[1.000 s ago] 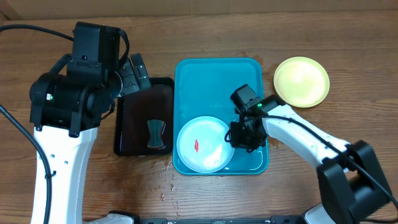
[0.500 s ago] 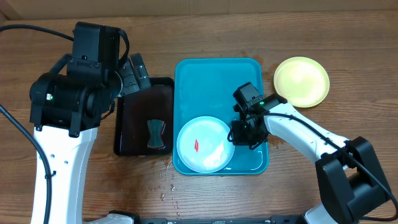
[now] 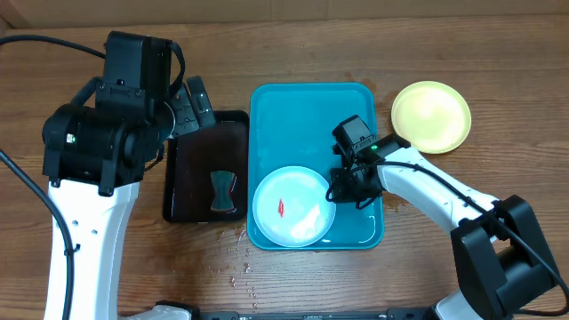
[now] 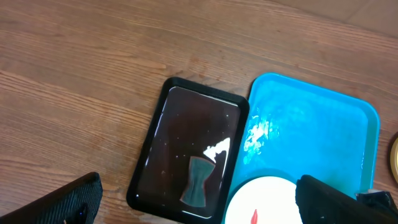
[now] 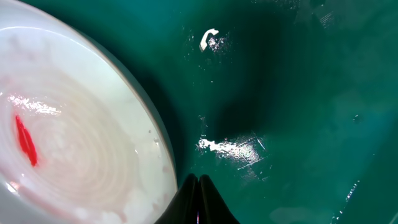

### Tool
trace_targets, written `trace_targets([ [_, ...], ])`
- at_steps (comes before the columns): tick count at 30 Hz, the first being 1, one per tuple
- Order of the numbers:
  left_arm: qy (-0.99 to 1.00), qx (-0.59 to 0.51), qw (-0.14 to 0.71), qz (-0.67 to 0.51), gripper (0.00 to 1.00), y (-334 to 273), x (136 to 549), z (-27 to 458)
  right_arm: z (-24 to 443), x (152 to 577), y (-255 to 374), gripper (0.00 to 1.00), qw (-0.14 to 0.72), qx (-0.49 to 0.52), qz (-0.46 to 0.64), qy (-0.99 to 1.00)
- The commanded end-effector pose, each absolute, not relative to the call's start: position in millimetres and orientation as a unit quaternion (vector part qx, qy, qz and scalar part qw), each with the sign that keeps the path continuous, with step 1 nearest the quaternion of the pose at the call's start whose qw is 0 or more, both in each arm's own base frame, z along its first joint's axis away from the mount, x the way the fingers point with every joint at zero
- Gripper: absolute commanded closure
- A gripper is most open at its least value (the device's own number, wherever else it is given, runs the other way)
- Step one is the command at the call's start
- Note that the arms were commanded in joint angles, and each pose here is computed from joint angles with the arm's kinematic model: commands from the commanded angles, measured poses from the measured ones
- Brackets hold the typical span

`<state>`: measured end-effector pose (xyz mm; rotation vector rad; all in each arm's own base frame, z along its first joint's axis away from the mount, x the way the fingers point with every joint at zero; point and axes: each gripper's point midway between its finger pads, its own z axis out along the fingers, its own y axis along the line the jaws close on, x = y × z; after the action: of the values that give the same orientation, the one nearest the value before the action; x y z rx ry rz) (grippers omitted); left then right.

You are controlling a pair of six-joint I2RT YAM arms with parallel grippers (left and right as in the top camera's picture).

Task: Clean dirty plates on tray and stack at the side
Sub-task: 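Grip the white plate's rim with the right gripper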

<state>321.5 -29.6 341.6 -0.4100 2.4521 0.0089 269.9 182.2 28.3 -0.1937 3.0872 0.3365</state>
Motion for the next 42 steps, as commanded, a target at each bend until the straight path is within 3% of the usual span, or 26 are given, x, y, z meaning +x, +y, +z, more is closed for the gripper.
trace_targets([
  [1,0.932,-0.152,0.329,-0.004,0.0,-33,320,347,25,271,178,0.96,0.017,-0.063,0.099,0.993],
  [34,0.932,-0.152,0.329,-0.004,0.0,-33,320,347,28,302,162,0.96,0.058,-0.026,0.105,0.992],
  [35,0.932,-0.153,0.329,-0.004,0.0,-33,320,347,27,300,162,0.95,0.055,-0.027,0.106,0.992],
  [36,0.932,-0.152,0.329,-0.004,0.0,-33,320,347,28,298,164,0.86,0.051,-0.027,0.111,0.992],
  [42,0.932,-0.152,0.329,-0.004,0.0,-33,320,347,35,297,179,0.8,0.041,-0.032,0.152,0.987],
])
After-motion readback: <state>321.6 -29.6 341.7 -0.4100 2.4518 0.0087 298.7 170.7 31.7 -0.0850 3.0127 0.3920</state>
